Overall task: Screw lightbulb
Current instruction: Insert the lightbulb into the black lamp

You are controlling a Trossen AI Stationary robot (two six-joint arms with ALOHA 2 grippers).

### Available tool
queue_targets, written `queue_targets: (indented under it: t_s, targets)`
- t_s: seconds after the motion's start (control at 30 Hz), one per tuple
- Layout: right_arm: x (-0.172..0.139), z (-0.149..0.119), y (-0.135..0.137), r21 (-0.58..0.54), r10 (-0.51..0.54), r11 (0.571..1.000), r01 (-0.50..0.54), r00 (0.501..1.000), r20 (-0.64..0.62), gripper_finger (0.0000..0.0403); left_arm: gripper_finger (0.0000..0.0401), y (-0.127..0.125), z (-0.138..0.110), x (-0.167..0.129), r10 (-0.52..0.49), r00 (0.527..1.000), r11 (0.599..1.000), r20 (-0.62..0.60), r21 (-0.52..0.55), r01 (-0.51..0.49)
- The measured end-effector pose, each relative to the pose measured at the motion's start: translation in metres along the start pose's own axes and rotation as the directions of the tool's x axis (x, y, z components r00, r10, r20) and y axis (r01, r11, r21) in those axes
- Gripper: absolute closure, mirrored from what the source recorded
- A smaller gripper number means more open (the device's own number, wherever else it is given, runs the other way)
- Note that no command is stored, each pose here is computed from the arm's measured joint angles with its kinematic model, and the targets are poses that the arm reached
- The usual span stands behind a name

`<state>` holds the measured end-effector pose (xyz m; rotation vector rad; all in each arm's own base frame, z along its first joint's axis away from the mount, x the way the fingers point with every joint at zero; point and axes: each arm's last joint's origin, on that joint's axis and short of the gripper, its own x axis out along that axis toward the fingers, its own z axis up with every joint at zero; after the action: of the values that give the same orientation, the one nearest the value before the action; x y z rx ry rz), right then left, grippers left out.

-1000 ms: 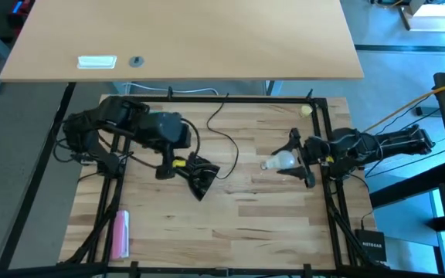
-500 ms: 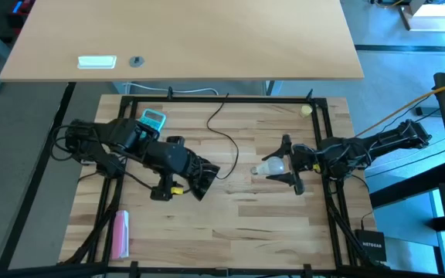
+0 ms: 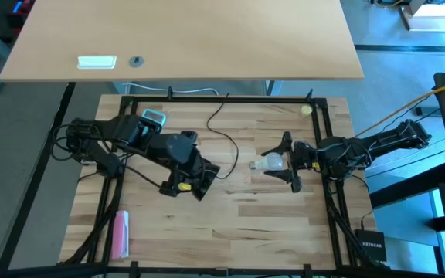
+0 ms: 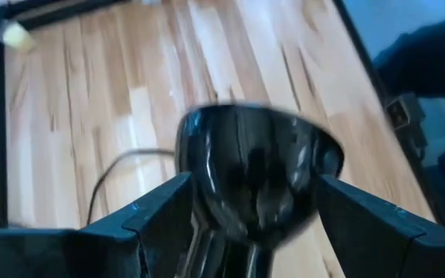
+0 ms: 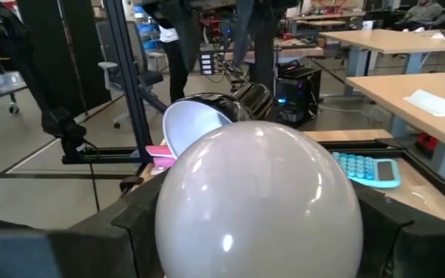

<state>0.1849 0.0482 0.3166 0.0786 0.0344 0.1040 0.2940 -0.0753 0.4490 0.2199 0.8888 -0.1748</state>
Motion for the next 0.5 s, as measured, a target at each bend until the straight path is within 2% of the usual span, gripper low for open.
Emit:
queue_targets:
  t_s: [0.13, 0.3, 0.4, 0.5]
  targets:
    - [0.0, 0.0, 0.0, -0.004, 0.0, 1.0, 0.0, 1.0, 0.0, 0.0134, 0.014, -0.0002, 0.0039, -0.0001, 0.003, 0.999, 0.999, 0.04, 0.045, -0.004]
    - [0.0, 0.0, 0.0, -0.011, 0.0, 1.0, 0.0, 1.0, 0.0, 0.0134, 0.0136, 0.0003, 0.0055, -0.0002, 0.005, 0.998, 1.0, 0.056, 0.021, -0.006]
    - [0.0, 0.0, 0.0, -0.011, 0.0, 1.0, 0.0, 1.0, 0.0, 0.0134, 0.0109, 0.0004, 0.0038, -0.0001, 0.005, 0.999, 1.0, 0.039, -0.006, -0.005]
    - [0.0, -0.0002, 0.0001, -0.012, 0.002, 1.0, -0.002, 1.0, -0.001, 0.0134, 0.0064, -0.0003, 0.0012, 0.0, 0.002, 1.0, 1.0, 0.013, 0.02, -0.002]
